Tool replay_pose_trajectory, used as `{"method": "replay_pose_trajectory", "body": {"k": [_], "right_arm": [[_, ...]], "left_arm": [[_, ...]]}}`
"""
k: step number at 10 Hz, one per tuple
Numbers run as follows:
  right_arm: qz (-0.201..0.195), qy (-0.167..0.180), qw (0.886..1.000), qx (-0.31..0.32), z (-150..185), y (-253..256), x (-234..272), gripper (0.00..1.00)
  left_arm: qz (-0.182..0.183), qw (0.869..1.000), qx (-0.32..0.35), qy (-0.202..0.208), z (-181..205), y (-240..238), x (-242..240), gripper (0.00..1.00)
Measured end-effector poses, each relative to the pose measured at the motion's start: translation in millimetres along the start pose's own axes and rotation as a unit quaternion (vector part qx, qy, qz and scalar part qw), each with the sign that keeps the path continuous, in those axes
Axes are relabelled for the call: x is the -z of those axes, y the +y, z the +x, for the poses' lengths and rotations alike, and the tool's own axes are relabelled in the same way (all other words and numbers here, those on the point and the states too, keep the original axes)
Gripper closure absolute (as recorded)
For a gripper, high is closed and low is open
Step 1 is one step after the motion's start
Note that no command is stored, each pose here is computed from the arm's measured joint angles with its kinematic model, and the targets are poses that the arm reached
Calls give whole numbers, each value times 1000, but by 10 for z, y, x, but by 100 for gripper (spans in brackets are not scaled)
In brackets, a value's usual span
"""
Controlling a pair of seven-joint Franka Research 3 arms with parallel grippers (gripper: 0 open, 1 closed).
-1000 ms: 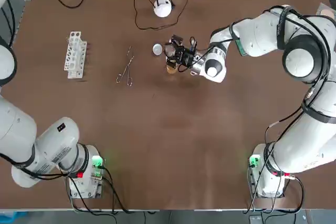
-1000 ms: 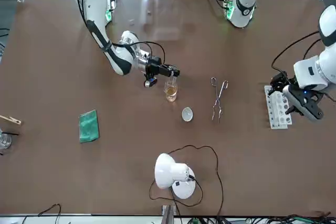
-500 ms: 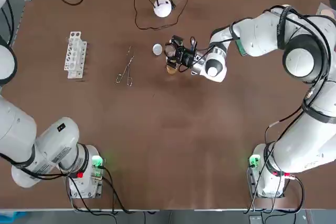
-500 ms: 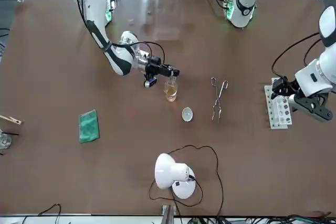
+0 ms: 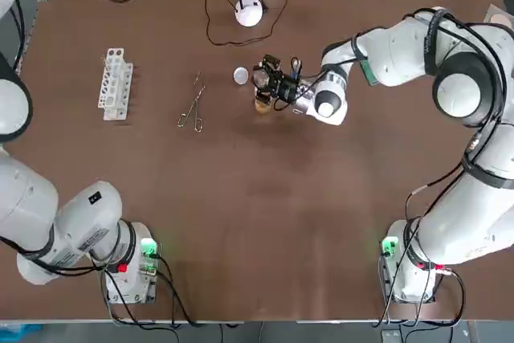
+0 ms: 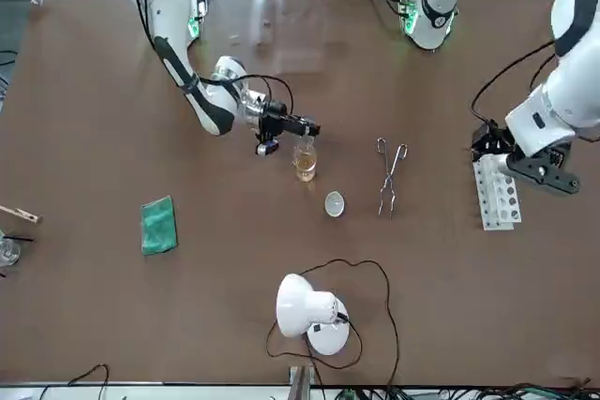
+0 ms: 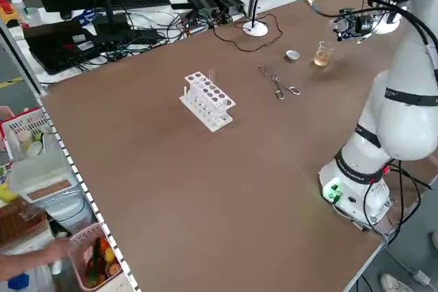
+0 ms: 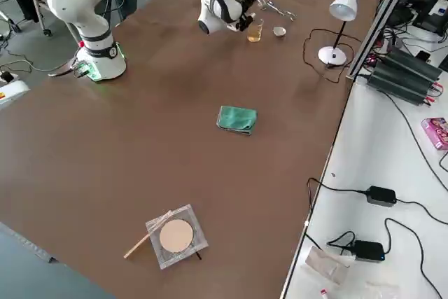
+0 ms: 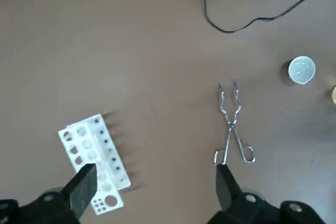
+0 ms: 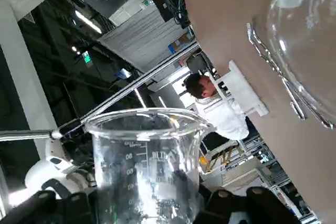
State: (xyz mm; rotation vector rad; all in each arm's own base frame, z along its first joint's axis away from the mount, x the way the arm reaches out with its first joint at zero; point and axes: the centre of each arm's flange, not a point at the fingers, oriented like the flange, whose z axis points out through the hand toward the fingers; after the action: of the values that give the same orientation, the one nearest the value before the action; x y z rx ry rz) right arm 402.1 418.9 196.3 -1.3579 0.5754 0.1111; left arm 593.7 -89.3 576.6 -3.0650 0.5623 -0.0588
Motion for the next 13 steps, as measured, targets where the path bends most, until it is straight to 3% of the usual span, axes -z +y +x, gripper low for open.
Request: {"method": "replay_pose_trajectory", "body": {"k": [2,4,5,7,8,10,13], "right_arm": [[-3,-2,996,94,108,-90,61,62],[-32,-13,981,192,178,-274,105,62],[-51,-20,967,247,200,-431,135,62],[-73,-26,930,358,246,-705,257,62],[-82,-29,912,401,299,-701,388,62],[-104,-45,881,460,454,-613,724,62],[-102,-71,850,513,611,-589,1269,62]], "left_arm": [[18,1000,7,-3,-75,29,304,0],[29,999,25,-10,-93,-46,444,0],[34,998,53,-11,-85,-76,460,0],[-16,989,147,-18,-89,-8,456,0],[-26,986,163,-24,-116,-61,451,0],[-20,988,155,-20,-139,-157,503,0],[-10,989,146,-20,-130,-127,518,0]]}}
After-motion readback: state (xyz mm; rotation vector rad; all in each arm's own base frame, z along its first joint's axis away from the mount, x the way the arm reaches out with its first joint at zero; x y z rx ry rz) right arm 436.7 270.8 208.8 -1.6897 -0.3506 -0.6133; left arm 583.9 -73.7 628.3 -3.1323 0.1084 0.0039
